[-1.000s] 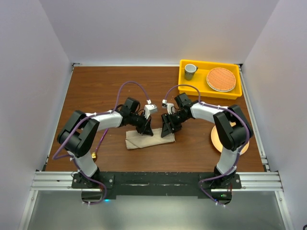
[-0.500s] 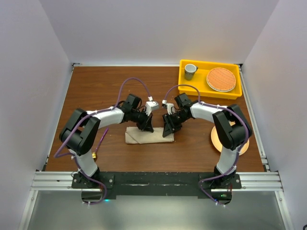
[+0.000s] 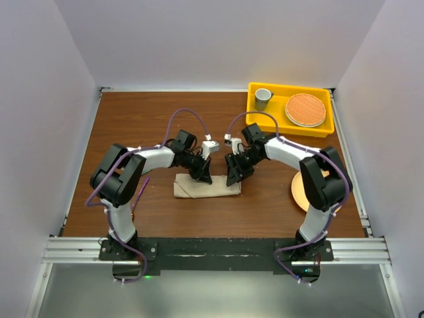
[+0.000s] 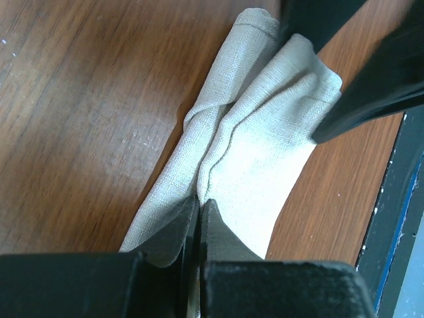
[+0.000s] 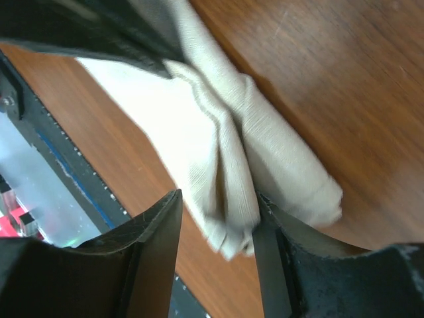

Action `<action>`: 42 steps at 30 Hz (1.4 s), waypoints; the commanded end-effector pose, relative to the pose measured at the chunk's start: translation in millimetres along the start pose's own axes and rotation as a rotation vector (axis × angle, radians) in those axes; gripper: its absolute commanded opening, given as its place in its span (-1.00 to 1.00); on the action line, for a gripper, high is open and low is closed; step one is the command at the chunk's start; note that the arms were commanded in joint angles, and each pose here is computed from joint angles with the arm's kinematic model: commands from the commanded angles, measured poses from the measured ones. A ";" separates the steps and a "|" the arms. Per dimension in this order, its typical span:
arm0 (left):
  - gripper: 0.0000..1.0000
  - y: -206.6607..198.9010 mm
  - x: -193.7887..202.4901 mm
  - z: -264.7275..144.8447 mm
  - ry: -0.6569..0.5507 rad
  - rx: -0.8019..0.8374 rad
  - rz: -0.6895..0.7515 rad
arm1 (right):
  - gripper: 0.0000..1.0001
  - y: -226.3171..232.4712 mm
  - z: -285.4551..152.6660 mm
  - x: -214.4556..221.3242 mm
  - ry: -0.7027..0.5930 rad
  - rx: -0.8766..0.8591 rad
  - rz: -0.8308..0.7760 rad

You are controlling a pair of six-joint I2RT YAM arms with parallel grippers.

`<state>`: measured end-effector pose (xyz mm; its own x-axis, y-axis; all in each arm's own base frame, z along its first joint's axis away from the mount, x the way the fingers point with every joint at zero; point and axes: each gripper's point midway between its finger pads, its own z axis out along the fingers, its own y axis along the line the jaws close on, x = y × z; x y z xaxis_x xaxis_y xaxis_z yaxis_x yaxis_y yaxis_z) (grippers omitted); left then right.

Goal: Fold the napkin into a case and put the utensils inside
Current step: Smooth out the smaller rectangle-folded napkin at the center of the board.

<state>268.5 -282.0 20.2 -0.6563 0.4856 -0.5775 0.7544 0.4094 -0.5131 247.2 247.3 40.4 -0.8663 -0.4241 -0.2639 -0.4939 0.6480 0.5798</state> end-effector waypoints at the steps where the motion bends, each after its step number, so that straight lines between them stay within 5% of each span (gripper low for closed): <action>1: -1.00 14.3 15.9 3.7 0.054 -0.039 -0.016 | -0.01 15.5 -43.3 -25.9 -0.090 0.055 -0.065; 25: -1.00 -7.3 -56.2 -9.9 -0.071 -0.031 0.087 | -0.17 -27.9 10.7 1.2 0.011 0.074 0.004; 35: -1.00 19.4 -9.6 10.1 0.035 -0.052 0.027 | -0.19 -31.5 0.4 -9.6 -0.013 0.120 -0.059; 42: -1.00 24.7 1.5 17.8 0.058 -0.050 -0.020 | -0.01 -8.3 -39.8 -28.6 -0.070 0.135 -0.148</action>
<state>288.5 -294.6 21.1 -0.6519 0.4938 -0.5755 0.7583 0.4159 -0.5021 261.7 237.4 33.5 -0.8498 -0.4482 -0.2775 -0.5250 0.6717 0.5226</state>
